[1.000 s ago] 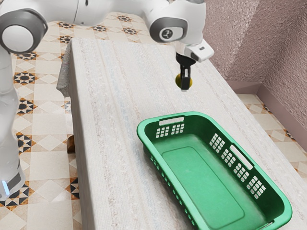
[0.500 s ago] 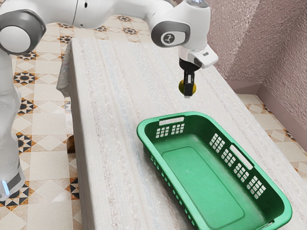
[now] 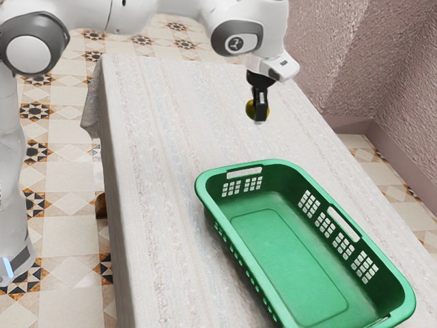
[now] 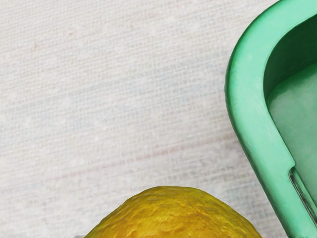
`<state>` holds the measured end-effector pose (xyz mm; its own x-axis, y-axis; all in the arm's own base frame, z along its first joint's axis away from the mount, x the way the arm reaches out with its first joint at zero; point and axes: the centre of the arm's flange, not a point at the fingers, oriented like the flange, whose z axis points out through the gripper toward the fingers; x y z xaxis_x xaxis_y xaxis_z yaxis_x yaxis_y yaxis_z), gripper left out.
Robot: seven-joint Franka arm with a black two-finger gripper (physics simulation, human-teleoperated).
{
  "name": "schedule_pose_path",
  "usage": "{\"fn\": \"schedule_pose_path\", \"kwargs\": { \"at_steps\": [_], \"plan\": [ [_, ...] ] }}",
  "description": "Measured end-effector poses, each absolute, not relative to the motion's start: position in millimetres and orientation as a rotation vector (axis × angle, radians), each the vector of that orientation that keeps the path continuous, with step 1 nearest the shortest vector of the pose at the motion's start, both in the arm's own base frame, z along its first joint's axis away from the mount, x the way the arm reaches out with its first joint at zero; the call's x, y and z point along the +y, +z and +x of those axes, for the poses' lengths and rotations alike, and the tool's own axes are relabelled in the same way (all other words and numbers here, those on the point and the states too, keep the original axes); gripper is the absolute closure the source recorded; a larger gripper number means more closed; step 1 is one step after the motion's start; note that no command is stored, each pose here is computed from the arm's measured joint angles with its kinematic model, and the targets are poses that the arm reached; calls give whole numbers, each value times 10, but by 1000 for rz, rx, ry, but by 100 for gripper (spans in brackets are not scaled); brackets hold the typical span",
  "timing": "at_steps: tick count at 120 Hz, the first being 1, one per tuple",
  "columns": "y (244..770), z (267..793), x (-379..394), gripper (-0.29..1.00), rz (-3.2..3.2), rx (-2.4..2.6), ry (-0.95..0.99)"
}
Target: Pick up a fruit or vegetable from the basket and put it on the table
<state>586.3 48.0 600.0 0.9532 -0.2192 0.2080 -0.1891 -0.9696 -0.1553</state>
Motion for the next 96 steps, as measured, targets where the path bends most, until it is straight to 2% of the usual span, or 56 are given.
{"fn": "schedule_pose_path", "kwargs": {
  "at_steps": [44,66,96],
  "plan": [
    [5979,5732,1314,35,-2979,92,-309],
    [5947,5628,1640,11,-2998,-6,-270],
    [5927,5588,1741,2,-3016,-43,-236]
  ]
}}
